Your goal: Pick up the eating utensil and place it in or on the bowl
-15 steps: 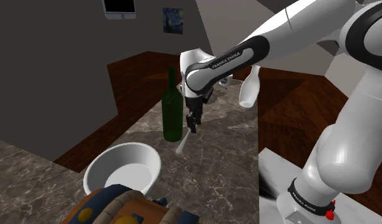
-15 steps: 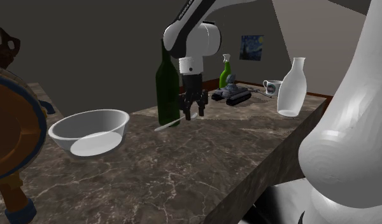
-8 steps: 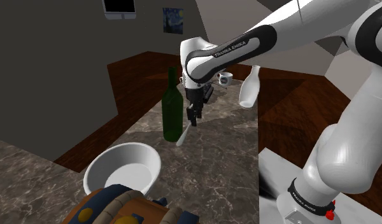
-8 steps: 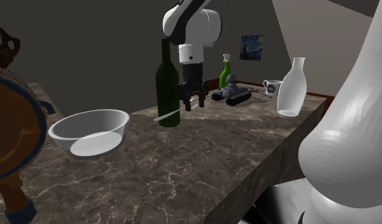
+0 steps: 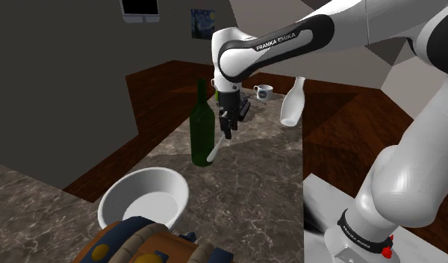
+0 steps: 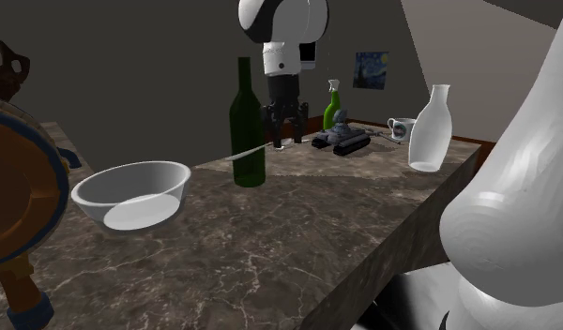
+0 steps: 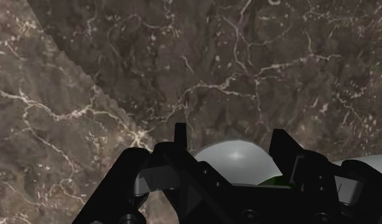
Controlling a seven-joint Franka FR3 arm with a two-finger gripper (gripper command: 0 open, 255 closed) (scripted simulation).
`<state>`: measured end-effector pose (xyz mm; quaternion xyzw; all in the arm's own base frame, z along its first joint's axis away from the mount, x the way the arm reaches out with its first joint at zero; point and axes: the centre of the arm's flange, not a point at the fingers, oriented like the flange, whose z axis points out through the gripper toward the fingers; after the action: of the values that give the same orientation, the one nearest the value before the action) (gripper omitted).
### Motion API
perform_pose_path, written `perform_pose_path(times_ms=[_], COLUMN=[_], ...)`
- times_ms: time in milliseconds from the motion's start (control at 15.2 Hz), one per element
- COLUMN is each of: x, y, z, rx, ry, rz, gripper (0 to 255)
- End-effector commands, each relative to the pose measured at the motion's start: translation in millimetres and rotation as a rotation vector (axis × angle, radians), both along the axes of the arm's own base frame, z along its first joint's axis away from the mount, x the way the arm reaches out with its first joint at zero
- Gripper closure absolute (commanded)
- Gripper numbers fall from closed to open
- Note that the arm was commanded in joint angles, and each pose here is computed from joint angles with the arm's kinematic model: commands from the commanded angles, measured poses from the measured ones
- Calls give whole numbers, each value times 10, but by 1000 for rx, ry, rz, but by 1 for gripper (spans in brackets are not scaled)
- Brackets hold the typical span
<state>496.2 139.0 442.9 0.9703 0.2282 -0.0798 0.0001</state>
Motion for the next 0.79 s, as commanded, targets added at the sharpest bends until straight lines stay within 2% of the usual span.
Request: perform_pose_path(times_ms=[0, 462, 726], x=[-2, -3, -48], y=[3, 3, 529], z=[106, 449, 466], rx=[0, 0, 0], ry=[0, 0, 0], rz=[0, 0, 0], gripper=[255, 255, 255])
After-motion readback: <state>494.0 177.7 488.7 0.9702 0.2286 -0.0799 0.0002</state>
